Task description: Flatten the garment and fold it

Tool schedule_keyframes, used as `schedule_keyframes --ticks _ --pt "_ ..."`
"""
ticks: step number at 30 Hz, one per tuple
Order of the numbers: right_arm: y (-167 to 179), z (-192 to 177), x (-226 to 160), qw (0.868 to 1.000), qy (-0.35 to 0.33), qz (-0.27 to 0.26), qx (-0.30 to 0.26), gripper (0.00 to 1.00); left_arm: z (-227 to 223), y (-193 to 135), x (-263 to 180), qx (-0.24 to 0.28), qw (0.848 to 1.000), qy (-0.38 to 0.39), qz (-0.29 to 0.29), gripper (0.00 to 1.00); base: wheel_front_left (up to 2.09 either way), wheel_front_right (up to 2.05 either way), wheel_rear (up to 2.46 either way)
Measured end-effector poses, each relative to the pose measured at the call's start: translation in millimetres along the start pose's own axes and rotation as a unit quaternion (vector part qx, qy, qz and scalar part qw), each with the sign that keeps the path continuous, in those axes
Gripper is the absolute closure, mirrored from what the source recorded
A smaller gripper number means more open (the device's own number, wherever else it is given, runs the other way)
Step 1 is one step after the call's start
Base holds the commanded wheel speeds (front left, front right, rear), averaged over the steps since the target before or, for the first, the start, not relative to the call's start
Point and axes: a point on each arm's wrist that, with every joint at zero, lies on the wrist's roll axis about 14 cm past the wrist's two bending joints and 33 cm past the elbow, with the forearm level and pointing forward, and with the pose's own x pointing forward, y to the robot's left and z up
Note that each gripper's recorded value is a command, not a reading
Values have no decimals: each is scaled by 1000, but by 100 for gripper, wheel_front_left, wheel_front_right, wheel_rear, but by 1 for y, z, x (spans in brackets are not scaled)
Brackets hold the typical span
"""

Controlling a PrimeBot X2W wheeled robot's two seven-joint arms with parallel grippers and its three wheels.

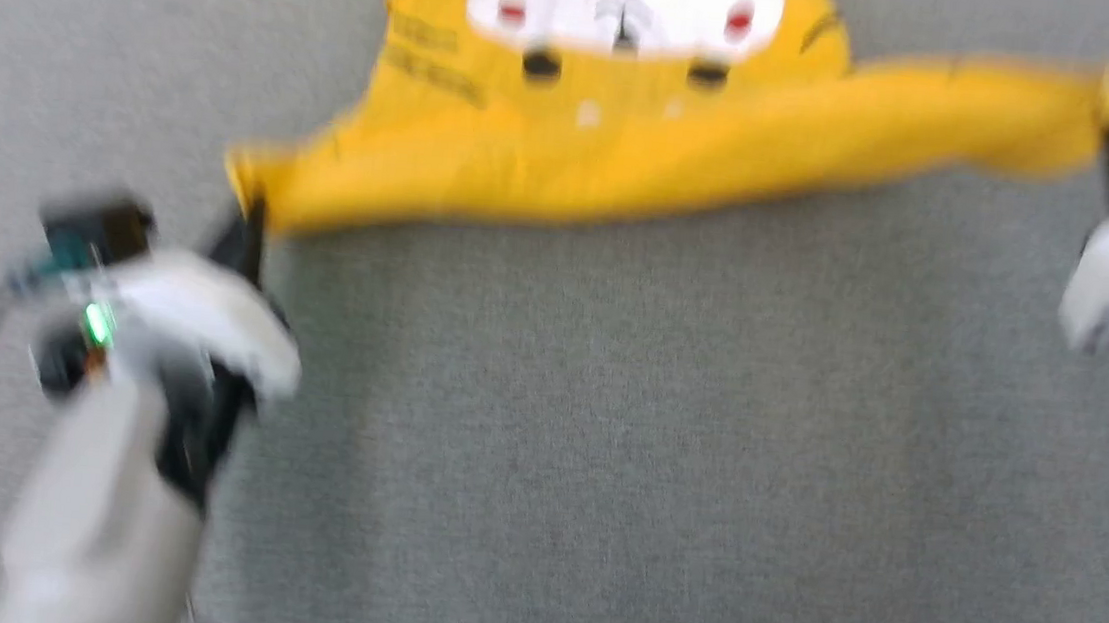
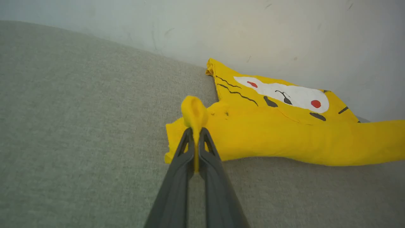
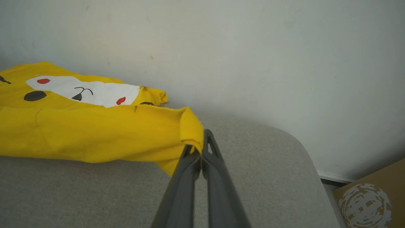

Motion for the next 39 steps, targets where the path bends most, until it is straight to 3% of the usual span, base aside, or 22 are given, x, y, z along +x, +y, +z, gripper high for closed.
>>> schedule_keyframes --ticks 7,15,22,28,35,36,37,38,39 --pt "7 -45 -77 995 29 -21 94 100 -51 -10 -78 -63 997 42 11 100 0 0 0" --pt "26 -93 -148 979 96 -54 173 100 -75 -4 -135 -71 995 56 44 100 0 0 0" --pt "36 -149 -195 946 230 -70 218 100 -93 11 -164 -69 991 83 84 100 0 0 0" --pt "37 -189 -228 907 326 -79 254 100 -108 23 -179 -64 986 106 112 100 0 0 0" --pt "60 -215 -234 885 371 -57 274 100 -111 23 -180 -68 985 112 116 100 0 0 0" --pt "62 -215 -232 887 368 -55 273 95 -111 23 -180 -69 985 110 116 100 0 0 0" --pt "63 -214 -230 889 364 -54 272 53 -110 23 -180 -70 985 107 117 100 0 0 0" --pt "62 -212 -228 892 359 -54 270 0 -109 23 -180 -72 985 105 117 100 0 0 0" --pt "62 -210 -225 895 352 -54 269 0 -109 23 -181 -72 985 104 117 100 0 0 0"
